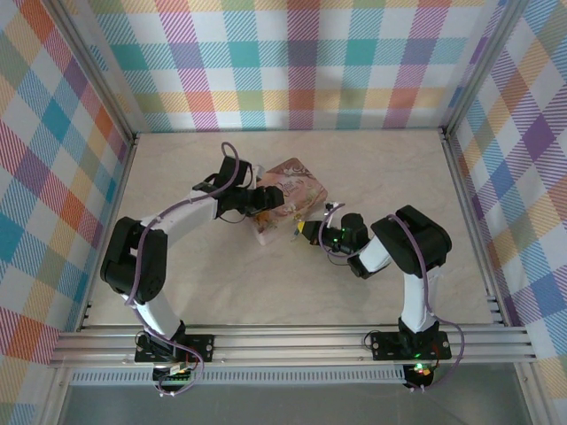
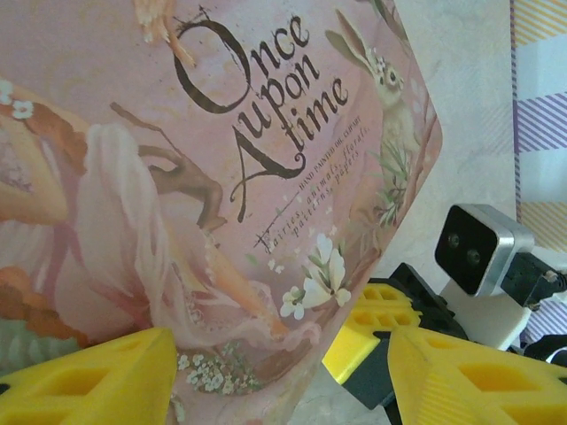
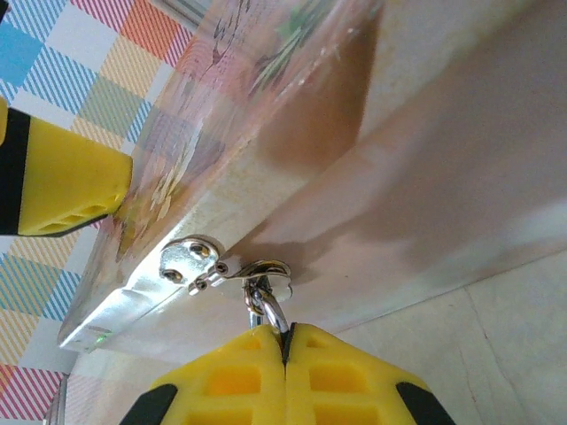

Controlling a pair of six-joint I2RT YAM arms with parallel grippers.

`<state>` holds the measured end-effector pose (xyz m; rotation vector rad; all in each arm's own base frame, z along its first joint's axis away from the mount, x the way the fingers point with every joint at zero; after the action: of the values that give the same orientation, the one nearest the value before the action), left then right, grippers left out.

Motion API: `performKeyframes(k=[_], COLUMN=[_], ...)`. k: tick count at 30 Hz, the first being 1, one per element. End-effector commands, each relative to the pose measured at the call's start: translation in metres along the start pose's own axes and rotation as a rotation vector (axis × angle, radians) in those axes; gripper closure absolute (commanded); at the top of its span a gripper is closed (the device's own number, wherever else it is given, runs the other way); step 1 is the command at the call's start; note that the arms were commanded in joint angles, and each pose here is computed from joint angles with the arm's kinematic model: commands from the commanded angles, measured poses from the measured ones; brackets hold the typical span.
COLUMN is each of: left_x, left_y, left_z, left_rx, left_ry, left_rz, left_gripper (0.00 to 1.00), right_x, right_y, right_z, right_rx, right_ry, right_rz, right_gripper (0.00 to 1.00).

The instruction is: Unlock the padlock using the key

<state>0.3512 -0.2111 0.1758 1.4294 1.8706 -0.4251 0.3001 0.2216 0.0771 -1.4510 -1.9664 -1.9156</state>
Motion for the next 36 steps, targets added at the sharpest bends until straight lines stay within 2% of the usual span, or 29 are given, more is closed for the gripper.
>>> performKeyframes(k=[1,22,36], left_x=[0.019,0.020,0.025], left_y=[-0.017,-0.019,-0.037], left_z=[0.002,0.005,0.007], left_rx=[0.052,0.066,0.099], left_ry=[0.087,0.072,0.080], left_rz=[-0.048,-0.058,-0.064], left_gripper=[0.35,0.35,0.34], right_x=[0.008,0.000,-0.007], right_y=[0.032,0.054,0.064], right_z=[-0.007,-0.002,0.001], right_rx=[-0.146,-0.186,-0.199], right_ry=[0.025,0.008,-0.025], right_rz=[-0.019,0.055,0.088], right_gripper=[1.00,1.00,1.00])
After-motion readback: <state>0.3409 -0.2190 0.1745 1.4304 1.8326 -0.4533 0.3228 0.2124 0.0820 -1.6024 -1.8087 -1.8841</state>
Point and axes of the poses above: each hand's point on the last joint's axis, 136 mm out from that joint toward the fingers, its own z axis out along the fingers, its own x axis along the line the jaws close on, y = z × x, the point moved 7 cm from there along -z, back along the fingers, and after that the axes turned 15 degrees about -z, right-handed, at the moved point
